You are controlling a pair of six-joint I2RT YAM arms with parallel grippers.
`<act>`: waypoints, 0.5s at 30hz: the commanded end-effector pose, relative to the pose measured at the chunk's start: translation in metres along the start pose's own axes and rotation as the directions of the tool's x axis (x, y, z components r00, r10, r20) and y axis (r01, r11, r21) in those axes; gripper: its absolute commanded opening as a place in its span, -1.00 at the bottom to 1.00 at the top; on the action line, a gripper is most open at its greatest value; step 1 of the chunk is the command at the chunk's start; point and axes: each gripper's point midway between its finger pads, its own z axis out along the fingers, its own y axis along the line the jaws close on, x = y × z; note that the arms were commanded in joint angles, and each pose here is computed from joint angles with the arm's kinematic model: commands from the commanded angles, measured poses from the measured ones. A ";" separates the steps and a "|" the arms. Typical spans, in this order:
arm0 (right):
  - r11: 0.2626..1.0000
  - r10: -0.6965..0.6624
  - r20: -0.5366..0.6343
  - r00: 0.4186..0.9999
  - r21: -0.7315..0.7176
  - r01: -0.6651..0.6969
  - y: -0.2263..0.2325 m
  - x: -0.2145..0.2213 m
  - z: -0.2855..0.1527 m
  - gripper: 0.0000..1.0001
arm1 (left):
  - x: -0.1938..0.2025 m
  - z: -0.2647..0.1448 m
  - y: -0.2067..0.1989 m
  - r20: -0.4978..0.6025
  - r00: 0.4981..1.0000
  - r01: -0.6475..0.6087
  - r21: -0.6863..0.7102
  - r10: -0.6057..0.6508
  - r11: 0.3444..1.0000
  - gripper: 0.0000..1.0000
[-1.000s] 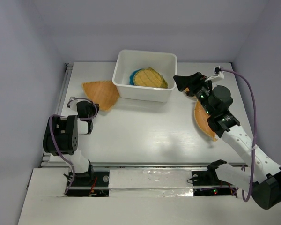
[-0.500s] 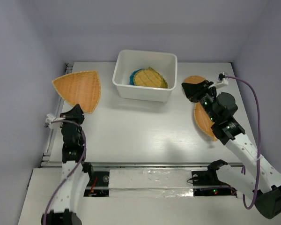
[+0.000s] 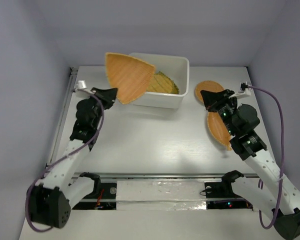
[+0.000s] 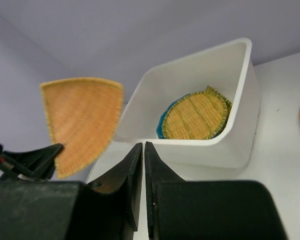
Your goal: Place the plates into the plastic bin on the countertop
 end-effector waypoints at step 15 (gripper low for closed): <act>0.997 -0.043 -0.004 0.999 0.067 0.043 -0.021 0.007 -0.010 -0.75 | 0.109 0.136 -0.080 -0.285 0.951 -0.069 0.168 0.116 0.983 -1.00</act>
